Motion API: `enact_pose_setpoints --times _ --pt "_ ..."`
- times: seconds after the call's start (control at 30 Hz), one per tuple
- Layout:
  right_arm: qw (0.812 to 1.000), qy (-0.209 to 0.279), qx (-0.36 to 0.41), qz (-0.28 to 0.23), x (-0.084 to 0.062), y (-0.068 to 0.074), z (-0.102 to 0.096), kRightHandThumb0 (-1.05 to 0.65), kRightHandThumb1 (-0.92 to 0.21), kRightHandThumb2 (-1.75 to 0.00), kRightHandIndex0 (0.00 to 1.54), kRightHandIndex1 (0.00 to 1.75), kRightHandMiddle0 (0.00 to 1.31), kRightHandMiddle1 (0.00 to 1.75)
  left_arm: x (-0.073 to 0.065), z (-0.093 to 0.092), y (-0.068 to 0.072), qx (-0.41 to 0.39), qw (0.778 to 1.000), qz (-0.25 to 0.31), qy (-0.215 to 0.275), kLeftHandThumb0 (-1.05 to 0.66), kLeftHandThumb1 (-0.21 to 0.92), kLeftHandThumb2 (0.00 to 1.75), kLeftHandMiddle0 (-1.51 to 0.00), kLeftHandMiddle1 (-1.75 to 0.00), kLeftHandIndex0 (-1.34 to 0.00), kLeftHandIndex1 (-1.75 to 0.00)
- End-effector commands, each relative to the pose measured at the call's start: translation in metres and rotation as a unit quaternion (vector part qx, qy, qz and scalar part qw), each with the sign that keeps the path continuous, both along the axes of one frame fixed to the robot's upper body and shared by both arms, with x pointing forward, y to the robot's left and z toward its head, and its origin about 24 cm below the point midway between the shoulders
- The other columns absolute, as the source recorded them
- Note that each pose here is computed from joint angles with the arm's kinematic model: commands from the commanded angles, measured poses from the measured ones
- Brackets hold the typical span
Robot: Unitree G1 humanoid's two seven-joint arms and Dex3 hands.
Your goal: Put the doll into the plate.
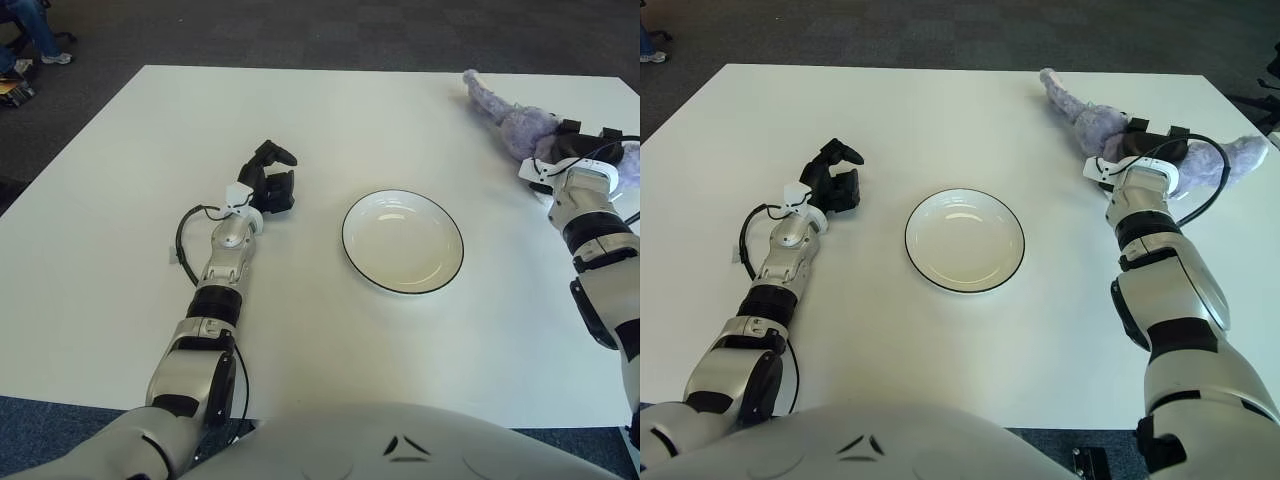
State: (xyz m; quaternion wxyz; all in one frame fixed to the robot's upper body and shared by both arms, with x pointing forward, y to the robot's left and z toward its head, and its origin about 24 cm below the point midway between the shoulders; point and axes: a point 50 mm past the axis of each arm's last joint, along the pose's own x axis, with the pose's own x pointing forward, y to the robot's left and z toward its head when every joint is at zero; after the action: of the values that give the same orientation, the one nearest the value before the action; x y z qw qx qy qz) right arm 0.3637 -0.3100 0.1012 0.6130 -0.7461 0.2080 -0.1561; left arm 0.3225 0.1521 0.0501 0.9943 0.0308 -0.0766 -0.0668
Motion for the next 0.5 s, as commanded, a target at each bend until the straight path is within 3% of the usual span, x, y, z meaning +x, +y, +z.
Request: enact_pose_setpoints --times 0.0,0.23,0.27,0.3,0.37,0.43,0.47 --pt "0.999 0.029 0.011 -0.026 -0.009 -0.003 -0.019 0.4 -0.52 -1.06 0.44 1.75 0.0 0.83 -0.013 -0.024 0.002 0.002 0.999 0.007 0.045 -0.42 0.52 1.06 -1.15 -1.75 -0.45 -1.75" --pt "0.999 0.028 0.016 -0.039 -0.009 -0.002 -0.019 0.41 -0.49 -1.1 0.47 1.75 0.0 0.92 -0.013 -0.024 0.002 0.003 0.999 0.008 0.044 -0.42 0.52 1.05 -1.16 -1.75 -0.45 -1.75" --pt "0.999 0.027 0.017 -0.039 -0.008 -0.002 -0.019 0.41 -0.47 -1.12 0.48 1.75 0.0 1.1 -0.013 -0.024 0.002 0.003 0.999 0.007 0.044 -0.42 0.52 1.05 -1.16 -1.75 -0.45 -1.75" --pt "0.999 0.025 0.02 -0.038 -0.009 -0.002 -0.019 0.42 -0.47 -1.12 0.48 1.75 0.0 1.17 -0.013 -0.024 0.002 0.004 0.999 0.007 0.044 -0.42 0.52 1.05 -1.16 -1.75 -0.45 -1.75" --pt "0.999 0.02 0.028 -0.036 -0.011 -0.007 -0.02 0.21 -0.4 -1.14 0.53 1.75 0.35 1.22 -0.013 -0.024 0.002 0.005 0.999 0.007 0.043 -0.42 0.53 1.05 -1.15 -1.75 -0.45 -1.75" --pt "0.999 0.014 0.037 -0.03 -0.013 -0.011 -0.021 0.11 -0.31 -1.24 0.57 1.75 0.49 1.37 -0.013 -0.024 0.002 0.004 0.999 0.008 0.043 -0.42 0.53 1.05 -1.14 -1.75 -0.45 -1.75" --pt "0.999 0.011 0.041 -0.026 -0.013 -0.012 -0.021 0.07 -0.28 -1.29 0.61 1.67 0.53 1.51 -0.013 -0.024 0.002 0.004 0.999 0.008 0.043 -0.42 0.53 1.05 -1.13 -1.75 -0.45 -1.75"
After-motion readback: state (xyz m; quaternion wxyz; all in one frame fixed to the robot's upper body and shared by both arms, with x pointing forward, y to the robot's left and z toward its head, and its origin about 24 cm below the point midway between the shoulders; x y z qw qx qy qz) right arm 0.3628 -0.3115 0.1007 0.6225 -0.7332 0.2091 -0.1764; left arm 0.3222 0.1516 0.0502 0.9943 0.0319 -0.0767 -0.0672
